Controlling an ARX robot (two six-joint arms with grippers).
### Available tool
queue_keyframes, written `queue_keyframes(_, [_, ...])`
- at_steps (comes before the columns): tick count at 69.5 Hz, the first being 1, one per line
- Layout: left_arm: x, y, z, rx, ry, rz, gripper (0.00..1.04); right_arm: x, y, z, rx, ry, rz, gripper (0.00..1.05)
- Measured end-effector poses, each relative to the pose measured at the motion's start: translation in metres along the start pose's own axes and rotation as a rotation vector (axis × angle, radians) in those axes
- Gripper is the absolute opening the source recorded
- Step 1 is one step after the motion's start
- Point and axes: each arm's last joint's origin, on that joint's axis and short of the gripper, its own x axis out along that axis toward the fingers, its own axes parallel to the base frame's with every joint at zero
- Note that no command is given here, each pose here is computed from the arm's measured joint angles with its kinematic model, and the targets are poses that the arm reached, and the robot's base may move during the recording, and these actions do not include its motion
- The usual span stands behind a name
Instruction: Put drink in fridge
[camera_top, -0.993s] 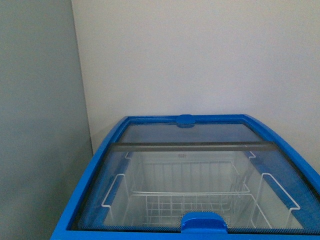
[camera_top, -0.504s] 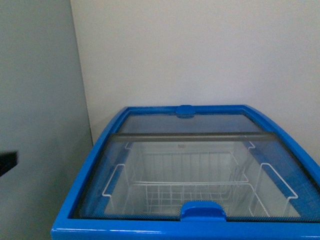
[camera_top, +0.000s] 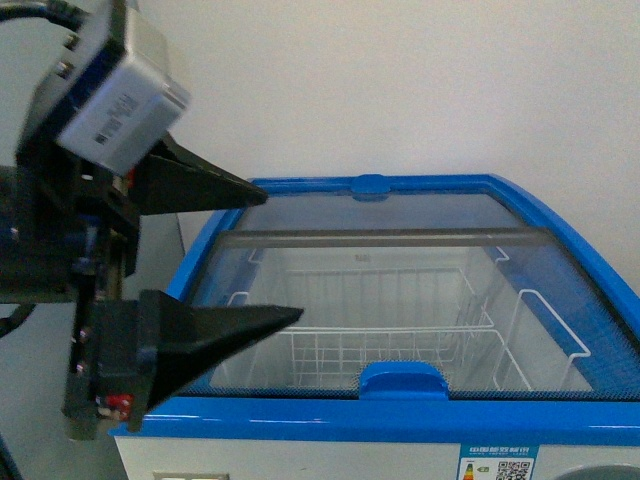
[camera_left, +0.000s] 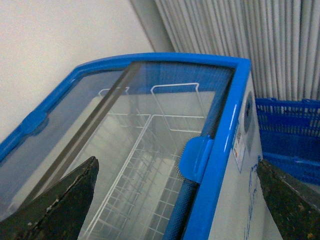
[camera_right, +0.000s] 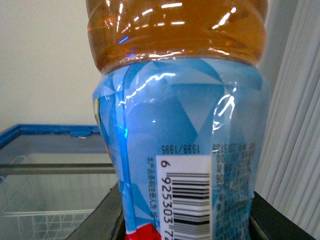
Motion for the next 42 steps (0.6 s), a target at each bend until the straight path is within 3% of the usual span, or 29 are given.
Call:
queue_keyframes(31, [0.076,0.003,-0.011,0.077,0.012,-0.108,0.97,0.000,0.000,0.000,0.000,0.000,0.000,0.39])
queue_keyframes(42, [0.099,0.005,-0.013,0.077,0.069,-0.112,0.97,0.000,0.000,0.000,0.000,0.000,0.000,0.39])
